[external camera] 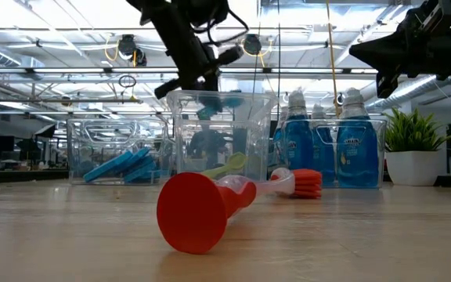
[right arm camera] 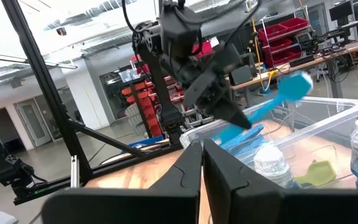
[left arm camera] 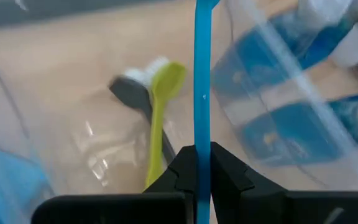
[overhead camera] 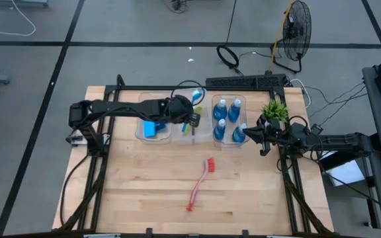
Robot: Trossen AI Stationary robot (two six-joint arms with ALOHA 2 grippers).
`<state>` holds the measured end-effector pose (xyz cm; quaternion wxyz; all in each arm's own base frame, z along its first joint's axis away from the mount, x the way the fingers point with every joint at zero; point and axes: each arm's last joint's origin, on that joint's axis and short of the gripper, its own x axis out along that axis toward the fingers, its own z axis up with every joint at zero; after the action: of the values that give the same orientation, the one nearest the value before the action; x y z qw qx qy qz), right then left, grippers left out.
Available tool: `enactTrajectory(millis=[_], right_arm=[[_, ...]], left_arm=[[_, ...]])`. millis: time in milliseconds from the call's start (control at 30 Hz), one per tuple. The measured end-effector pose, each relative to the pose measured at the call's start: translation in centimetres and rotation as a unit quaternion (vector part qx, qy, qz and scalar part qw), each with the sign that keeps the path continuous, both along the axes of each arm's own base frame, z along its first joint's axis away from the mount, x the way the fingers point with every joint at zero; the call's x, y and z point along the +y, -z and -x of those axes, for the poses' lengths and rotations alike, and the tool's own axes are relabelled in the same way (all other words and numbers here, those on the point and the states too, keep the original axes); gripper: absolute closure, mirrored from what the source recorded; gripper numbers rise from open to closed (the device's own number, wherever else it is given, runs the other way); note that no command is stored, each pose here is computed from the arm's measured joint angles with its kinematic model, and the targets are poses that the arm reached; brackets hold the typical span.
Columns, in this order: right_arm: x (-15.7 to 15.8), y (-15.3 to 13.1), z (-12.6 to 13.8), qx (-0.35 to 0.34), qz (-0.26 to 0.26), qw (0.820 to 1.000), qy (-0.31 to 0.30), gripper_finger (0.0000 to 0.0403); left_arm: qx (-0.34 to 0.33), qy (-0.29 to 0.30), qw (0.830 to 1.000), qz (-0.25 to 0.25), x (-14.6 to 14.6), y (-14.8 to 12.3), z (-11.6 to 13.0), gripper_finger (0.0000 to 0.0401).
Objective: Pick & Place Kitchen Sink Supplies
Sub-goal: Put the blue dishwashing brush into the white bin
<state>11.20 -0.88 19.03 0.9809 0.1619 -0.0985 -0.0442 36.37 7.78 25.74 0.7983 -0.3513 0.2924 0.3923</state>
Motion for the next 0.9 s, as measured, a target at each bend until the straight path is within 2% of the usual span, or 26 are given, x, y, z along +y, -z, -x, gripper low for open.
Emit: enactTrajectory(millis=[133, 367, 733, 900], right_arm=[[0.0, 0.0, 0.0, 0.000, 0.000, 1.000, 0.000, 0.0399], [0.0, 0.0, 0.0, 0.000, 0.000, 1.000, 0.000, 0.0399], [0.0, 0.0, 0.0, 0.000, 0.000, 1.000, 0.000, 0.0399], [0.0, 0.0, 0.0, 0.000, 0.000, 1.000, 0.000, 0.0399]], left_arm=[[0.014, 0.008, 1.000, 0.012, 0.0, 1.2, -0.6, 0.0382], [0.026, 0.019, 0.999, -0.002, 0.4, 1.2, -0.4, 0.0382], [0.060, 0.077, 0.995, 0.008, 0.7, 1.9, -0.3, 0.0382], [0.079, 0.082, 0.993, 0.024, 0.8, 2.1, 0.1, 0.0382]])
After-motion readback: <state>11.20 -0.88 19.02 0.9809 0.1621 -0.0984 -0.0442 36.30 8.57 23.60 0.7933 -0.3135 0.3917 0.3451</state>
